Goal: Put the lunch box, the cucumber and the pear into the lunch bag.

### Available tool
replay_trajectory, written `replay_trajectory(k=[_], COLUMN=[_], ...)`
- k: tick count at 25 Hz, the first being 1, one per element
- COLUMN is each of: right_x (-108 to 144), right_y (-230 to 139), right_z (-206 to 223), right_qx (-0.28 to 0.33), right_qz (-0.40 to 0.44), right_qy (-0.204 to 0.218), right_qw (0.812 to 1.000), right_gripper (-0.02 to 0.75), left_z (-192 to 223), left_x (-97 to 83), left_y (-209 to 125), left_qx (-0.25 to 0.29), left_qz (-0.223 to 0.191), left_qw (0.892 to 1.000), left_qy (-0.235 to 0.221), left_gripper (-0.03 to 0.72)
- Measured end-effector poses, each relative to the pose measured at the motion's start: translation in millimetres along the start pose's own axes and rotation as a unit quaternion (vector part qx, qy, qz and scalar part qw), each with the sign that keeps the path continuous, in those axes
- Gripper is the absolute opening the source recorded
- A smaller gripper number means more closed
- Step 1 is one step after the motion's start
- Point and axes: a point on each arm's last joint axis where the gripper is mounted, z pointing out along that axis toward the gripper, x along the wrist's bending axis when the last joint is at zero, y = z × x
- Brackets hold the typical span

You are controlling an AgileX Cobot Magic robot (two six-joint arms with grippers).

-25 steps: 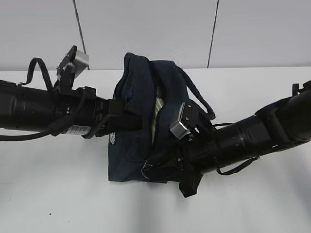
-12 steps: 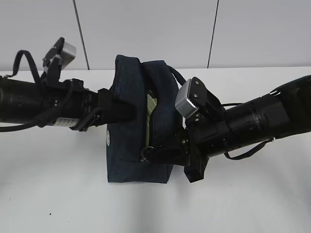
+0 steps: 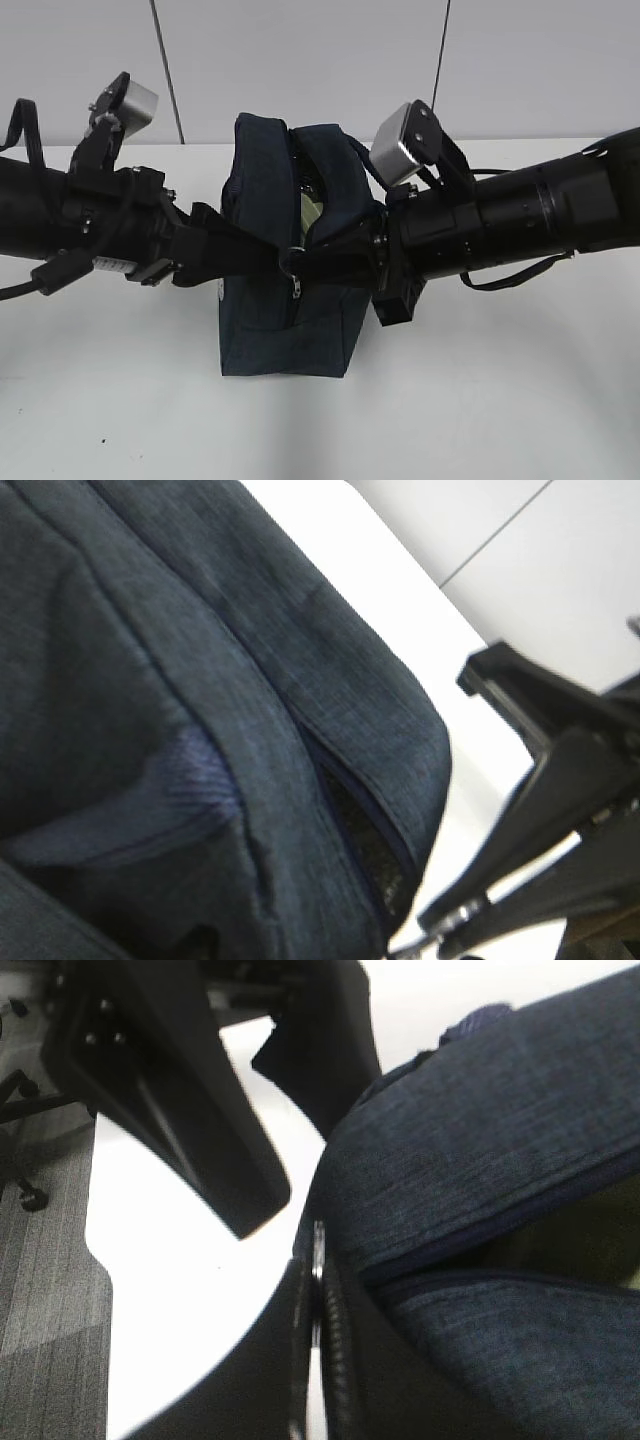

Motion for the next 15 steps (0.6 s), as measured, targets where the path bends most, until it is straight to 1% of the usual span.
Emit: replay_trajectory(k=[6, 9, 15], right_x=[-5.5, -8.1, -11.4], right_y=[18.3, 24.8, 31.1], right_z=[-2.3, -2.7, -3.3], right_qx=[-0.027, -0.038, -0.053], right_qz=[-0.014, -0.015, -0.012], right_qy=[-0.013, -0.018, -0.029], right_qw=[0.999, 0.999, 0.998], right_gripper=[0.006, 0.006, 0.006], left_z=[0.3, 3.1, 12.3], left_x=[-1.9, -5.5, -11.8], left_y=[-0.8, -1.6, -4.4], left_qx=[0.004, 0.009, 0.021], left_qz=[0.003, 0.008, 0.029], left_qw=[1.0, 1.0, 0.999], left_qy=[-0.008, -0.013, 0.008], left_gripper=[0.426, 0.428, 0.423])
